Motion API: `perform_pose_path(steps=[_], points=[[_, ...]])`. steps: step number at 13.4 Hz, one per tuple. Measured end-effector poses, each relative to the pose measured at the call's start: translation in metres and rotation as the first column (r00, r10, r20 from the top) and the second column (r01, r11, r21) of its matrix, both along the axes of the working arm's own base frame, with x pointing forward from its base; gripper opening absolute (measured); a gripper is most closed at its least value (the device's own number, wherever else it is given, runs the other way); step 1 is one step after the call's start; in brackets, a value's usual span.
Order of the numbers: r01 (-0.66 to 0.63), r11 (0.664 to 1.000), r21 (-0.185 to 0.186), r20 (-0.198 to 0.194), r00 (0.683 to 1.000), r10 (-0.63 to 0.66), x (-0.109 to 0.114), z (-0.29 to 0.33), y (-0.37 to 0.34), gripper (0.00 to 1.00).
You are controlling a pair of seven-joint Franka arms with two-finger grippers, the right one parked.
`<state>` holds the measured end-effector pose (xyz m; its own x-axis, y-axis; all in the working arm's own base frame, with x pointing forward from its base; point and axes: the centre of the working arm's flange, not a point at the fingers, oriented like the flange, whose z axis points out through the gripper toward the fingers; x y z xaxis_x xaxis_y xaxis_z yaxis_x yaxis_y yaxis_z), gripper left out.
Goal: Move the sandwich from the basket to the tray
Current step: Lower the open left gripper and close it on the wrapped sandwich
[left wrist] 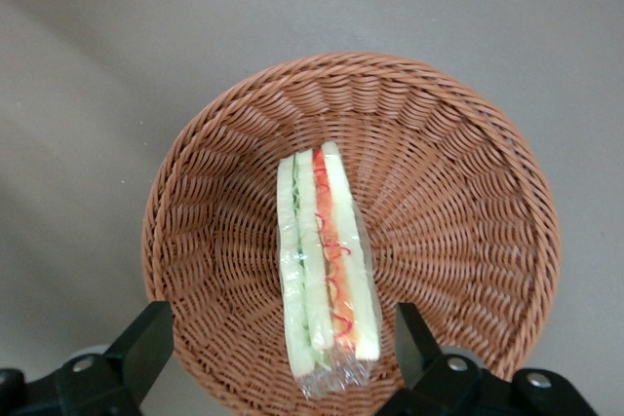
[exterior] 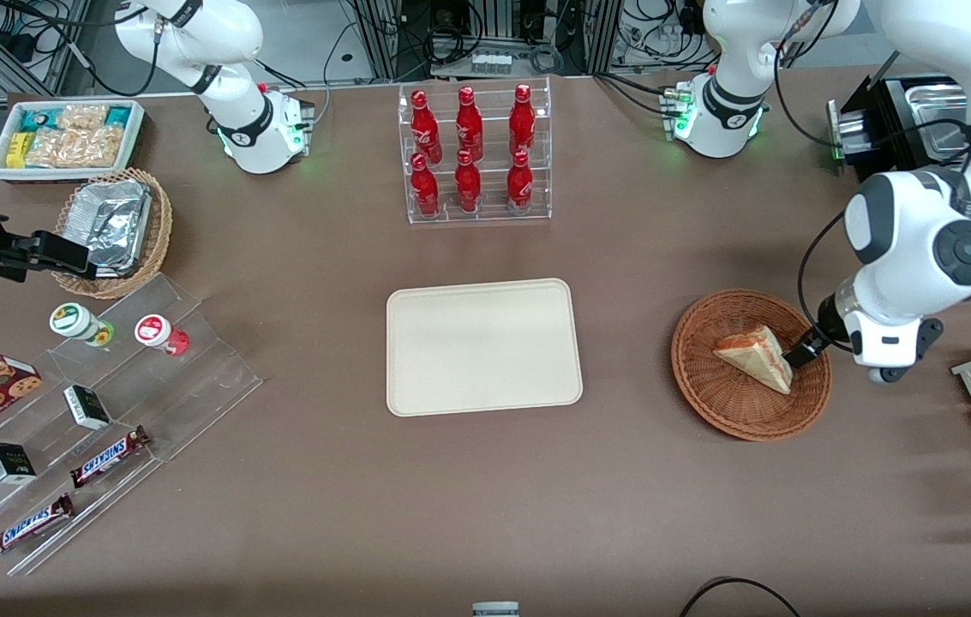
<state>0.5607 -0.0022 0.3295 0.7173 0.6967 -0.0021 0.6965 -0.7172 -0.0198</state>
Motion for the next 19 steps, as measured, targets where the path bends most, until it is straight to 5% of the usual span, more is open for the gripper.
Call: perform_pose_path(steps=[11,19], points=[[-0.152,0.988,-0.014,0.018,0.988,0.152,-0.009,-0.04,-0.036,1.0],[-0.157,0.988,-0.01,-0.015,0.988,0.157,-0.01,-0.068,-0.041,0.94]])
